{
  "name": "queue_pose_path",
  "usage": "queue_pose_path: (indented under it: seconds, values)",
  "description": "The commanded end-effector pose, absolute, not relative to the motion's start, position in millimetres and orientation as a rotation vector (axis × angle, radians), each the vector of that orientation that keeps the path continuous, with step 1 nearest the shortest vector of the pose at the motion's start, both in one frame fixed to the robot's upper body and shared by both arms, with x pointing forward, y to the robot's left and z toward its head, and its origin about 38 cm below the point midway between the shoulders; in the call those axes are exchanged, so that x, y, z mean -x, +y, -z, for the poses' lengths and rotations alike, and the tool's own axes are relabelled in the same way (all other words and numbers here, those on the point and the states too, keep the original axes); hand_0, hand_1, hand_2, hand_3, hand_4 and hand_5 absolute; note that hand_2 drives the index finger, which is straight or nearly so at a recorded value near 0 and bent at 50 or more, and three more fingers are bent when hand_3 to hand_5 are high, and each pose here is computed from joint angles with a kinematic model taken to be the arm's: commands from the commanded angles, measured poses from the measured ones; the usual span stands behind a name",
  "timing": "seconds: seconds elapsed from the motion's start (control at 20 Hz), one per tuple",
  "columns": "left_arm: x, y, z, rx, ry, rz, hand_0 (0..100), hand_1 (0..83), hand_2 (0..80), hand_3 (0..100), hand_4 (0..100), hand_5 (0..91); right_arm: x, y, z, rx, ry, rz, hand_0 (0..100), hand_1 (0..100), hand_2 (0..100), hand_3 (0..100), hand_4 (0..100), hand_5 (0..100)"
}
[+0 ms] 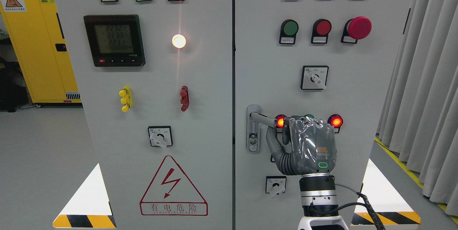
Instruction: Release door handle
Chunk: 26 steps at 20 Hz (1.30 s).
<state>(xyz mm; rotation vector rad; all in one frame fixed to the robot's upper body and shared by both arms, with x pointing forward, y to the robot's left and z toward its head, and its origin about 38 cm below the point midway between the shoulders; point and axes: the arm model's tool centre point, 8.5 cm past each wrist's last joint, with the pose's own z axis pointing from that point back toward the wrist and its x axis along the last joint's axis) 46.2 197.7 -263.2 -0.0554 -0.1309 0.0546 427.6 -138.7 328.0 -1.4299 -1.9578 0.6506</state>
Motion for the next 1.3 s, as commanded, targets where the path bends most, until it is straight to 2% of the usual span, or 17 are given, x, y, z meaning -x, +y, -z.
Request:
queue_pose_path:
  seconds: [0.0,0.4,0.55,0.6,0.7,0.75,0.8,0.85,0.9,0.95,1.0,1.05,1.1,1.15,1.2,1.25]
  values:
    - [-46,198,263,0.055,-0.132,-0.055,12,55.6,0.0,0,0,0.0,-424,-139,-321,1.420,-1.953,-0.662,72,49,94,100,97,92]
    - [-46,198,263,0.055,-0.132,-0.055,12,55.6,0.0,0,0,0.0,-409,-156,-304,1.412,-1.955,-0.664,82,44,90,100,97,91]
    - [-46,198,263,0.055,-0.132,-0.055,12,55.6,0.0,0,0,0.0,-400,-171,-299,1.406,-1.968,-0.668,81,42,86,100,93,84]
    - [-46,198,263,0.055,-0.132,-0.055,12,55.6,0.0,0,0,0.0,-399,-180,-297,1.425,-1.956,-0.670,80,41,80,100,89,77]
    - [-46,198,263,0.055,-0.132,-0.055,12,55.6,0.0,0,0,0.0,-397,-195,-295,1.432,-1.961,-0.662,79,40,67,85,81,66]
    - [-46,198,263,0.055,-0.132,-0.055,12,55.6,0.0,0,0,0.0,-395,-199,-294,1.410,-1.981,-0.653,77,38,50,66,66,54]
    - [-46,198,263,0.055,-0.132,-0.055,12,55.6,0.0,0,0,0.0,-394,-206,-292,1.396,-1.983,-0.649,76,37,45,63,63,50]
    - [-46,198,263,0.055,-0.132,-0.055,12,55.6,0.0,0,0,0.0,-393,-213,-288,1.391,-1.974,-0.648,74,36,35,52,55,44]
    - [-46,198,263,0.055,-0.132,-0.053,12,55.6,0.0,0,0,0.0,-392,-217,-286,1.391,-1.974,-0.648,74,35,34,50,54,43]
    - [-46,198,263,0.055,-0.132,-0.055,12,55.6,0.0,0,0,0.0,-390,-221,-288,1.400,-1.986,-0.645,72,33,22,35,38,31]
    - [-46,198,263,0.055,-0.132,-0.055,12,55.6,0.0,0,0,0.0,-388,-225,-288,1.404,-2.004,-0.638,71,32,16,26,29,23]
    - [-46,198,263,0.055,-0.132,-0.055,12,55.6,0.0,0,0,0.0,-386,-227,-285,1.397,-2.014,-0.634,71,32,15,26,29,22]
    - [-46,198,263,0.055,-0.132,-0.055,12,55.6,0.0,0,0,0.0,-385,-227,-283,1.384,-2.023,-0.636,70,31,7,14,16,4]
    - [-46,198,263,0.055,-0.132,-0.055,12,55.6,0.0,0,0,0.0,-384,-229,-284,1.378,-2.036,-0.634,70,31,4,12,11,0]
    - [-46,198,263,0.055,-0.132,-0.055,12,55.6,0.0,0,0,0.0,-384,-230,-283,1.372,-2.043,-0.635,70,31,0,7,6,0]
    - [-46,198,263,0.055,-0.132,-0.055,12,55.6,0.0,0,0,0.0,-385,-231,-283,1.371,-2.044,-0.638,70,30,0,2,1,0]
